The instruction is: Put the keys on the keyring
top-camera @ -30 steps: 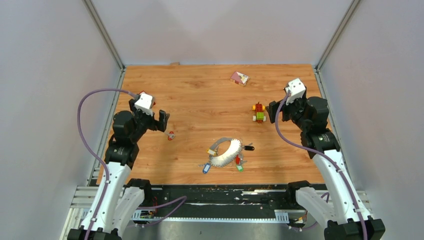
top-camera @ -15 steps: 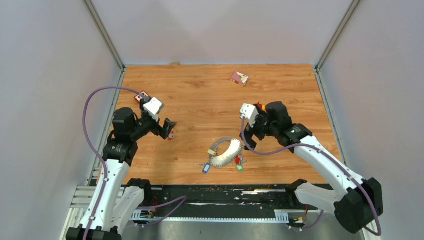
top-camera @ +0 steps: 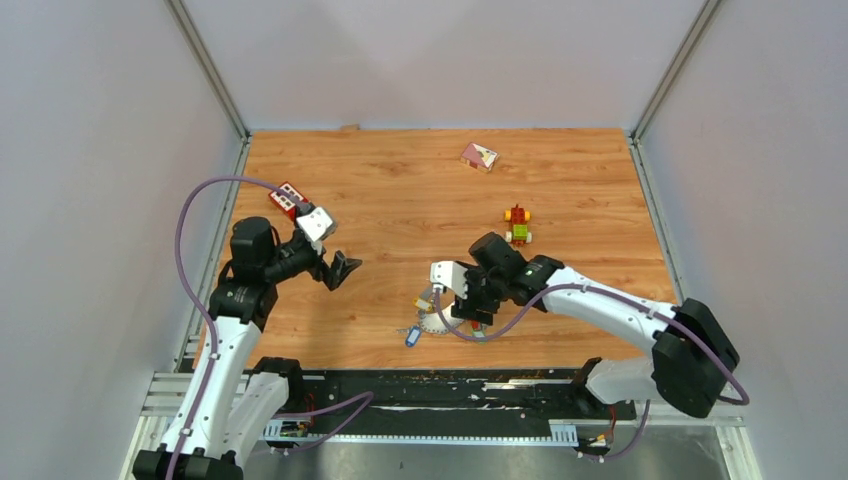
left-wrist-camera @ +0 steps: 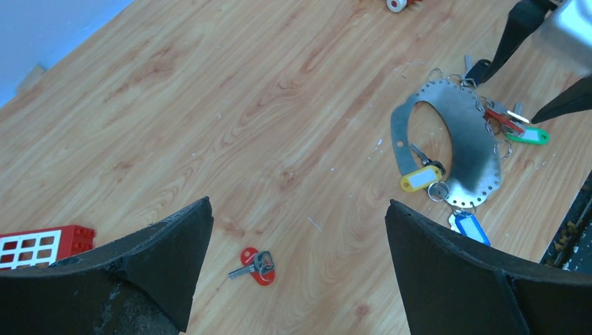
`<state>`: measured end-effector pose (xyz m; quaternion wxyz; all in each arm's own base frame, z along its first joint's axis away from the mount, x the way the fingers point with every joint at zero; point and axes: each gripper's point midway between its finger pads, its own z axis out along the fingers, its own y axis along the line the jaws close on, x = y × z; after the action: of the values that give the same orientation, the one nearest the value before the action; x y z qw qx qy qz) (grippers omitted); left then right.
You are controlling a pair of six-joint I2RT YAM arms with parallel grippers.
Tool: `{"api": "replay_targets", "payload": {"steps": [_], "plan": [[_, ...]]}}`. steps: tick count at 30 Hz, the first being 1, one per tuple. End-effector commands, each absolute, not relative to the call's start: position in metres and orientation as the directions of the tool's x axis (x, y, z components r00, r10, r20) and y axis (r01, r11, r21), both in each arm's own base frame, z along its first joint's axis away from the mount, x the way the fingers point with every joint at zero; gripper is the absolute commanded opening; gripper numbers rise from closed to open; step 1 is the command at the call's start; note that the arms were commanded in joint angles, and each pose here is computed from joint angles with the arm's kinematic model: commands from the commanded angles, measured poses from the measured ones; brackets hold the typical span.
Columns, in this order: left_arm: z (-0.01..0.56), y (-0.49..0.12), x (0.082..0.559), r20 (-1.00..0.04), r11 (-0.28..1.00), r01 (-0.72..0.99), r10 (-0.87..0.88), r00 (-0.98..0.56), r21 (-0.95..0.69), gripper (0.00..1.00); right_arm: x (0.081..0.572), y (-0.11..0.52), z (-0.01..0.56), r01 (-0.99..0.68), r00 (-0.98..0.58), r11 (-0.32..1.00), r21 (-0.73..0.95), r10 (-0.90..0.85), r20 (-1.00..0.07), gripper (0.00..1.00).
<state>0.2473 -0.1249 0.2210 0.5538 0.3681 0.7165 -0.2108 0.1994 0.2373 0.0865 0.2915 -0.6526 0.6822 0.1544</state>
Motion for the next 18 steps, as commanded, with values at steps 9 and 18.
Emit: {"api": "replay_targets", "payload": {"steps": [9,18], "plan": [[0.22,-0.132,0.24,-0.951,0.586,0.801,0.301,-0.074,0.123,1.0,0.255,0.223,0.082,-0.953,-0.056,0.19,-0.235,-0.875,-0.481,0.56],[0.221,-0.134,0.238,-0.952,0.572,0.81,0.3,-0.062,0.127,1.0,0.279,0.215,0.074,-0.98,-0.14,0.191,-0.053,-0.855,-0.499,0.46]]}}
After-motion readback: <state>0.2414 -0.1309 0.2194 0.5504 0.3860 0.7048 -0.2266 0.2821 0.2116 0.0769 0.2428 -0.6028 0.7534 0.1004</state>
